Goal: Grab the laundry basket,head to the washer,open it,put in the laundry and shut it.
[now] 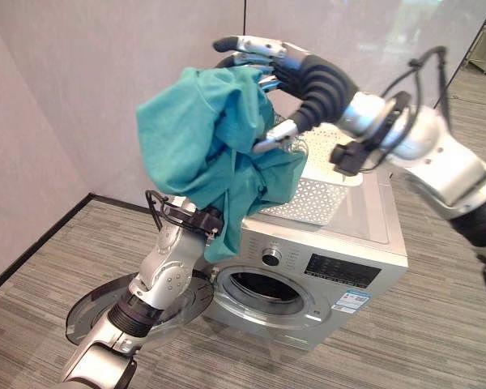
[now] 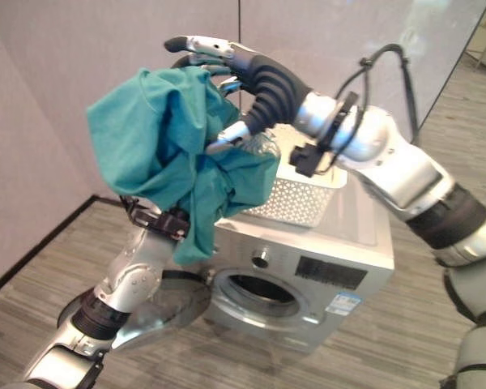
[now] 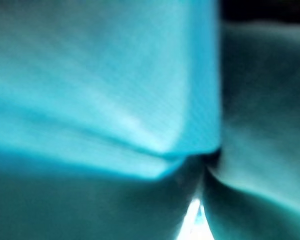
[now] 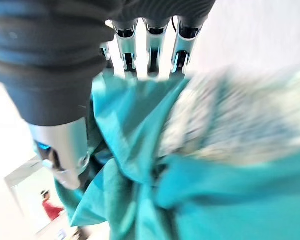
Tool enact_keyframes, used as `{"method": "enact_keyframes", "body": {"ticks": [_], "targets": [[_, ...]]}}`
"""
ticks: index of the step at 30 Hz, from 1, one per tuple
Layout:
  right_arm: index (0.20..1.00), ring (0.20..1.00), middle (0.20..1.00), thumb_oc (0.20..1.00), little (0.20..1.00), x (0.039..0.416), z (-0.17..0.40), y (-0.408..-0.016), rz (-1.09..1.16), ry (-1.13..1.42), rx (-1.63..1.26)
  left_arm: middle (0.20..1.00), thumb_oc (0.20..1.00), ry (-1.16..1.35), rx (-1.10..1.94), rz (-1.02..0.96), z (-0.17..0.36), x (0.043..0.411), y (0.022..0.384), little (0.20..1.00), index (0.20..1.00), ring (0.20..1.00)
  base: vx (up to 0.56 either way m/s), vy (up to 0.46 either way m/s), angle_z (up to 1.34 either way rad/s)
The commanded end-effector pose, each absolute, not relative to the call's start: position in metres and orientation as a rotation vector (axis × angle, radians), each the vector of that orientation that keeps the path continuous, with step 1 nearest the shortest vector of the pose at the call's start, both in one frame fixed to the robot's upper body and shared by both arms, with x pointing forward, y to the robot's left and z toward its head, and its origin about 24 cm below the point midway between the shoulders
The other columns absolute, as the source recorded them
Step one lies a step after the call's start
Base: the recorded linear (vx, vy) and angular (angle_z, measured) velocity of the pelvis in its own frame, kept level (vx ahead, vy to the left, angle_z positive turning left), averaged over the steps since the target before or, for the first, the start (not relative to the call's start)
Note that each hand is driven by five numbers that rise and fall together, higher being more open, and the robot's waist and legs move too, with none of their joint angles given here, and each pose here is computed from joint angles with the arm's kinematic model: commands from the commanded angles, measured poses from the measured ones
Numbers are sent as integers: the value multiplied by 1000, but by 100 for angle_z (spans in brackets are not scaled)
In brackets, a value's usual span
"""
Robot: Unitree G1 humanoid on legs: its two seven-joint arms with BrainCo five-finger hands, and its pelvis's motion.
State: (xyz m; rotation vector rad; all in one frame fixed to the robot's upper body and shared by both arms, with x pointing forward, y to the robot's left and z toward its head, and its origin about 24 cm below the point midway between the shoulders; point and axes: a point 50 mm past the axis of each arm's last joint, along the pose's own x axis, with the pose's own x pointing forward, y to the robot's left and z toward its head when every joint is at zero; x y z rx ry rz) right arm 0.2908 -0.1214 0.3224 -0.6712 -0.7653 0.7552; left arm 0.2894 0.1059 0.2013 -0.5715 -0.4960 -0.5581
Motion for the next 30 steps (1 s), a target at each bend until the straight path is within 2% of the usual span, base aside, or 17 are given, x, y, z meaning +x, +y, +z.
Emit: {"method": "enact_keyframes", "body": {"ticks": [1,2,7,9,14,15,16,17,18,19,22,23,24,25,26,28,30], "targets": [[1000,1000,1000,1000,1000,294,336,-162,549,-800,-684,200,200,-754,-450,-541,239,280,134,200,200,200,4,-2,-5],[1000,1000,1000,1000,1000,294,336,-162,547,-799,-683,200,200,-753,-450,-542,239,280,134,200,200,200,5,-8,-14],[1000,1000,1000,1000,1000,253,364,-244,47,-996,-802,200,200,-754,-311,-430,220,258,183,200,200,200,4,-3,-5],[1000,1000,1000,1000,1000,232,359,-280,-160,-989,-865,200,200,-729,-243,-441,211,243,190,200,200,200,6,-8,-2],[1000,1000,1000,1000,1000,193,303,-375,-607,-760,-806,200,200,-556,-325,-448,168,221,196,200,200,200,7,-8,-1],[1000,1000,1000,1000,1000,190,302,-377,-613,-755,-808,200,200,-552,-327,-457,167,221,195,200,200,200,-10,-19,-5],[1000,1000,1000,1000,1000,184,275,-407,-735,-592,-797,200,200,-452,-352,-459,149,215,198,200,200,200,-25,-8,-4],[1000,1000,1000,1000,1000,183,274,-408,-736,-588,-798,200,200,-448,-354,-463,148,215,198,200,200,200,-32,-15,-3],[1000,1000,1000,1000,1000,169,245,-435,-827,-349,-926,200,200,-340,-355,-459,131,203,206,200,200,200,-40,-9,-3],[1000,1000,1000,1000,1000,160,227,-448,-873,-245,-944,200,200,-290,-363,-457,122,198,209,200,200,200,-97,-4,1],[1000,1000,1000,1000,1000,153,179,-466,-926,-36,-906,200,200,-186,-369,-487,109,188,210,200,200,200,-96,-1,0],[1000,1000,1000,1000,1000,155,178,-466,-924,-36,-905,200,200,-185,-367,-486,109,187,211,200,200,200,-56,1,0],[1000,1000,1000,1000,1000,146,131,-467,-920,108,-803,200,200,-121,-379,-466,97,181,215,200,200,200,-75,9,0],[1000,1000,1000,1000,1000,144,103,-461,-912,164,-726,200,200,-96,-390,-461,93,178,215,200,200,200,-178,25,1],[1000,1000,1000,1000,1000,158,83,-437,-808,165,-688,200,200,-79,-384,-444,91,175,218,200,200,200,-239,30,-1],[1000,1000,1000,1000,1000,146,47,-430,-784,259,-540,200,200,-52,-371,-441,87,175,221,200,200,200,-234,17,-14],[1000,1000,1000,1000,1000,152,10,-406,-662,352,-444,200,200,9,-390,-436,75,170,219,200,200,200,-233,-11,-31]]}}
